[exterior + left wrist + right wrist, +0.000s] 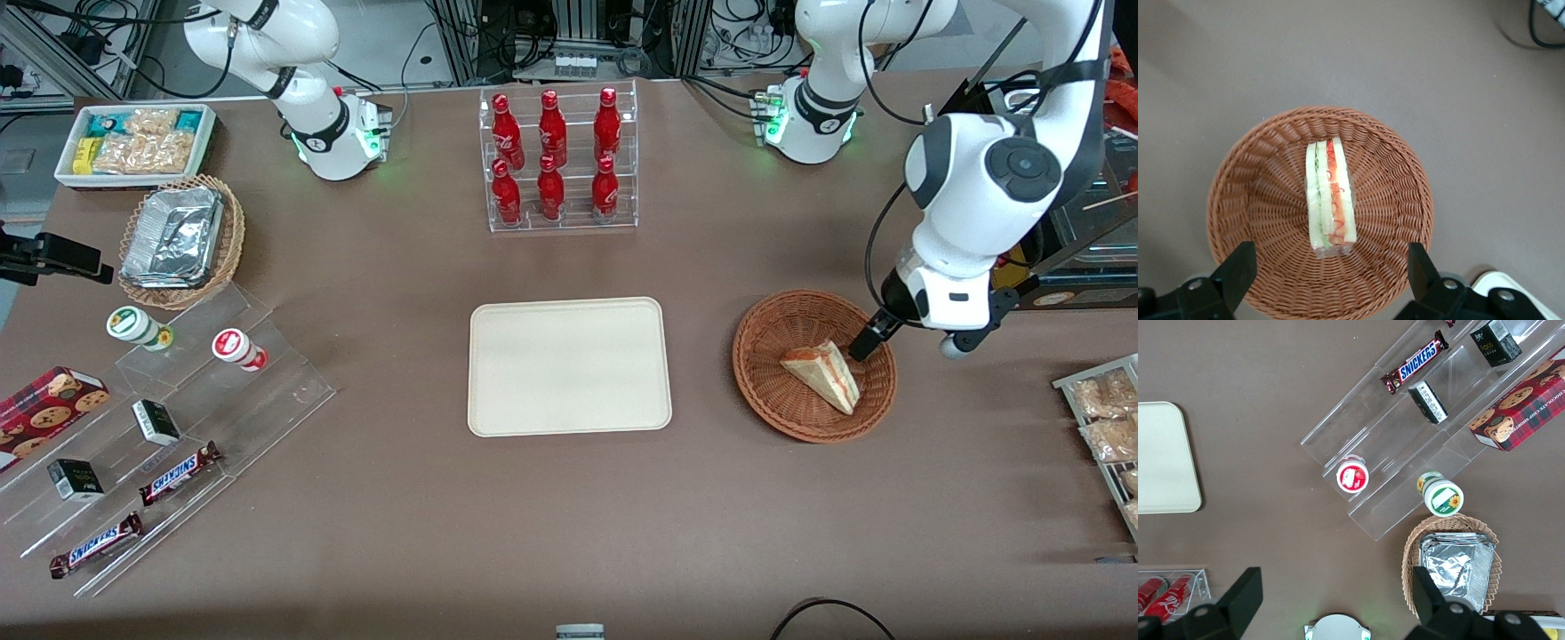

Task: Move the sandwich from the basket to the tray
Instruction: 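Move the left gripper over the wrapped sandwich in the wicker basket, then lower the left gripper and close it on the sandwich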

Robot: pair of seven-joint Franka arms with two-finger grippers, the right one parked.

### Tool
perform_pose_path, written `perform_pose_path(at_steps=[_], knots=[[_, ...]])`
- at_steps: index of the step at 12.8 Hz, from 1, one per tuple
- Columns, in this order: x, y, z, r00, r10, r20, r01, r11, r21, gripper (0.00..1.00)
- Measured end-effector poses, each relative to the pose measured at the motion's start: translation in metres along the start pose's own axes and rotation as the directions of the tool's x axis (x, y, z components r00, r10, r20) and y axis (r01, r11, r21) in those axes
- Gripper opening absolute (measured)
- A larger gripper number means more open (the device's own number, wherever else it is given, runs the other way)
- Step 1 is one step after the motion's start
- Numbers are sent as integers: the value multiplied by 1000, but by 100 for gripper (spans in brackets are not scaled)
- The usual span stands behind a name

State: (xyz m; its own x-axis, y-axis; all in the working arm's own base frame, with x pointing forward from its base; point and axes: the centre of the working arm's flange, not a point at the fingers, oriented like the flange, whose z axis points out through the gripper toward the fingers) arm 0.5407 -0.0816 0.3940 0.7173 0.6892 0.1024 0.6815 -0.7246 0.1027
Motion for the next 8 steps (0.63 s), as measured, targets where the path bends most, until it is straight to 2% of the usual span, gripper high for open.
perform_pose_path(at_steps=[8], knots=[[-7, 6, 65, 998, -22, 53, 20, 999, 32, 100]])
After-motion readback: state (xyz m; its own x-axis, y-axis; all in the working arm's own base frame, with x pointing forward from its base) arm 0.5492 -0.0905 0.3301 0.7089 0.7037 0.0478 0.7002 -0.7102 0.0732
